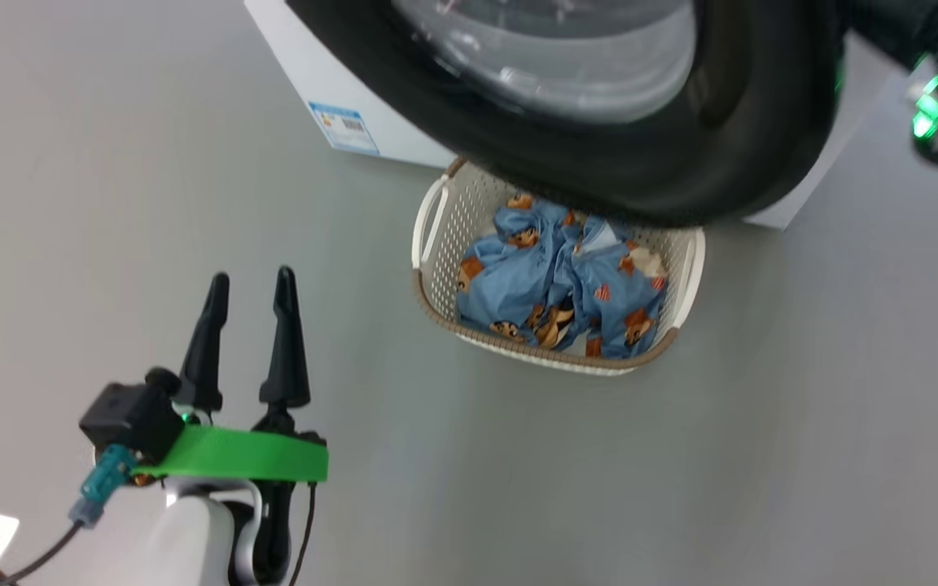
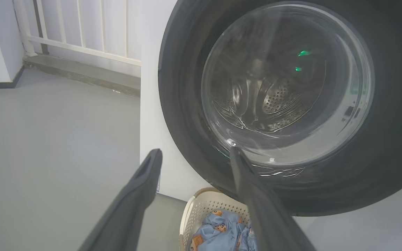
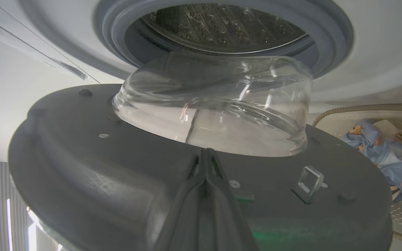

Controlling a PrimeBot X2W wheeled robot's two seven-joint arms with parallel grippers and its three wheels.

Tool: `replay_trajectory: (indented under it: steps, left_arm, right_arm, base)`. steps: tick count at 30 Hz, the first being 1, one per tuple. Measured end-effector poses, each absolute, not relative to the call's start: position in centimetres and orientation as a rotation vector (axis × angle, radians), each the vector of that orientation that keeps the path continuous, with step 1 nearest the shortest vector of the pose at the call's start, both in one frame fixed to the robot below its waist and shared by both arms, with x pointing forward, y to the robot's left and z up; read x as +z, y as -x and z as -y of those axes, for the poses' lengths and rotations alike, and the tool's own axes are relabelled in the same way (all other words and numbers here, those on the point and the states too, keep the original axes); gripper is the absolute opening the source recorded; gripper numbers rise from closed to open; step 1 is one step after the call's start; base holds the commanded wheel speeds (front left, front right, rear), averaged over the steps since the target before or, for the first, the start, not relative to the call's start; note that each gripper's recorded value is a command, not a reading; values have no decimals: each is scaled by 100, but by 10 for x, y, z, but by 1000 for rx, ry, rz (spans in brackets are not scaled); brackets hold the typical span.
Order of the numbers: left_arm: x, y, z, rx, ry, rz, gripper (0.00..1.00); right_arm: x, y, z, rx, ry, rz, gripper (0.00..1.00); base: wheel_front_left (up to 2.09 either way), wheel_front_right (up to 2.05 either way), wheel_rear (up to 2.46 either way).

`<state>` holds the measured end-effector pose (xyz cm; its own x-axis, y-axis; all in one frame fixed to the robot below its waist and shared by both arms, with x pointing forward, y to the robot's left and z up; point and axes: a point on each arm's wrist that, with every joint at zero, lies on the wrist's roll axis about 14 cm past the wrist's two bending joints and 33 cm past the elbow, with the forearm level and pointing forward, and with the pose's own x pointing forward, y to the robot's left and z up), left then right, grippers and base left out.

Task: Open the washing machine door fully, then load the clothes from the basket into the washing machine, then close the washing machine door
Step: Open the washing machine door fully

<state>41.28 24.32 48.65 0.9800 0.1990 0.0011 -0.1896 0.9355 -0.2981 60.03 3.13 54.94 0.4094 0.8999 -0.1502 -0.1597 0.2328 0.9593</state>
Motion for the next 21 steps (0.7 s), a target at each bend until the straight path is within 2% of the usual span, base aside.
replay_trajectory:
  steps: [11,21]
  left_arm:
    - [492,-376,-245,213,311,43,100]
    - [498,-338,-264,281,295,66,100]
  right_arm:
    - [542,-535,-41,922,-1052,-961,0]
    - [538,-475,-78,1040,-1125,-1067,0]
  base:
    - [0,0,0]
    - [0,0,0]
